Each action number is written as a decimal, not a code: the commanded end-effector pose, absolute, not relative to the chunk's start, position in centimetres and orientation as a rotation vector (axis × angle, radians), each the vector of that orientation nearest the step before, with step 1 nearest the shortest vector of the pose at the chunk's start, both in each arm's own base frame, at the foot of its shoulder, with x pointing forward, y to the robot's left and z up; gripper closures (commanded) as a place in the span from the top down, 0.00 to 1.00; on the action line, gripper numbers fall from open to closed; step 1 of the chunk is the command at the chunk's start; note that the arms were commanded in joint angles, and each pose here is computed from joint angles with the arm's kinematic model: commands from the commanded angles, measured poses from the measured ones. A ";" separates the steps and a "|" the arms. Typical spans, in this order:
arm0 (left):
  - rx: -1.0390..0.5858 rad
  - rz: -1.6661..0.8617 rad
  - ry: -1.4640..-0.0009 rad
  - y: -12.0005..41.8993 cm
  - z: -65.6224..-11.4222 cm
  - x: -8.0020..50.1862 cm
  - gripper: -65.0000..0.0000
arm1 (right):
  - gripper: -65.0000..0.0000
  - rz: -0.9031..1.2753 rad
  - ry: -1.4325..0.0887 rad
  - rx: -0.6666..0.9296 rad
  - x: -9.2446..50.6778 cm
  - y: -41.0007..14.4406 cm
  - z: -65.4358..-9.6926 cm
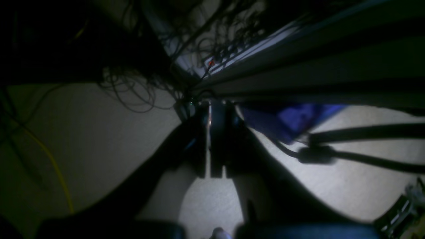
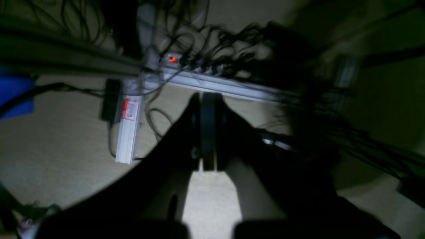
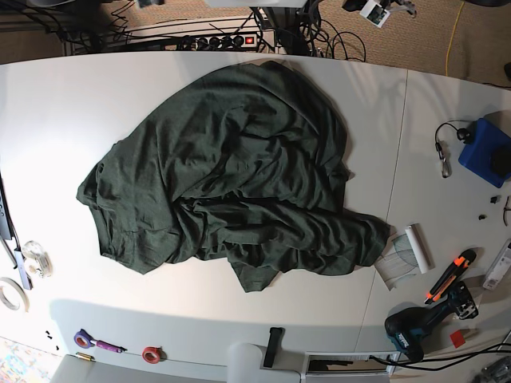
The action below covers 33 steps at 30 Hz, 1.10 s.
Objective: Layout the t-shirt on the table in an organized manner, then fold the t-shirt properly
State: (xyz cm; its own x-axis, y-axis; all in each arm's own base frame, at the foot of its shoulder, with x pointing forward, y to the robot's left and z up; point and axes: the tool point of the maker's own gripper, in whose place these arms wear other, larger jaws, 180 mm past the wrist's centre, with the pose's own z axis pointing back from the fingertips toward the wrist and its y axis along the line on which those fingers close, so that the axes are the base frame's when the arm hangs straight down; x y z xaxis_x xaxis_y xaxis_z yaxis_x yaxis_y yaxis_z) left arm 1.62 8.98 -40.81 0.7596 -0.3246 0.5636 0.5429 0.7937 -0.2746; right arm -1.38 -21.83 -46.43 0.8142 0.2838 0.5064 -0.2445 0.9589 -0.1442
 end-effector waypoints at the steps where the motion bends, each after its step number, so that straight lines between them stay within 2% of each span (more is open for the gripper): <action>1: -0.473 -0.504 -0.546 8.5 -39.4 1.6 0.00 | 0.00 0.287 -0.586 -0.087 -0.9 -22.4 -44.9; 7: -0.607 -0.640 -0.621 5.5 -35.0 1.8 0.00 | 0.00 0.244 -0.691 -0.159 1.7 -24.8 -39.4; 13: -0.646 -0.646 -0.693 4.4 -32.7 3.1 0.00 | 0.00 0.232 -0.795 -0.198 4.8 -25.7 -36.0; 28: -0.538 -0.672 -0.902 5.0 -31.2 10.5 0.00 | 0.00 0.215 -1.009 -0.230 13.0 -25.6 -33.6; 33: -0.455 -0.747 -0.915 5.6 -31.6 11.5 0.00 | 0.00 0.220 -1.059 -0.245 14.8 -25.6 -32.9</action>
State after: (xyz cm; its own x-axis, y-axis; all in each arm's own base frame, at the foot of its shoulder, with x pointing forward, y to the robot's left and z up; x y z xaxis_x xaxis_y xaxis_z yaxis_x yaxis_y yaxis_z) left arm 11.30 5.99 -32.60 0.4130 -0.4058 0.8153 0.7396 0.6718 -0.0403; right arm 14.48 -25.54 -33.71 0.4997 0.2811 0.8193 -0.0612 0.9550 -0.2903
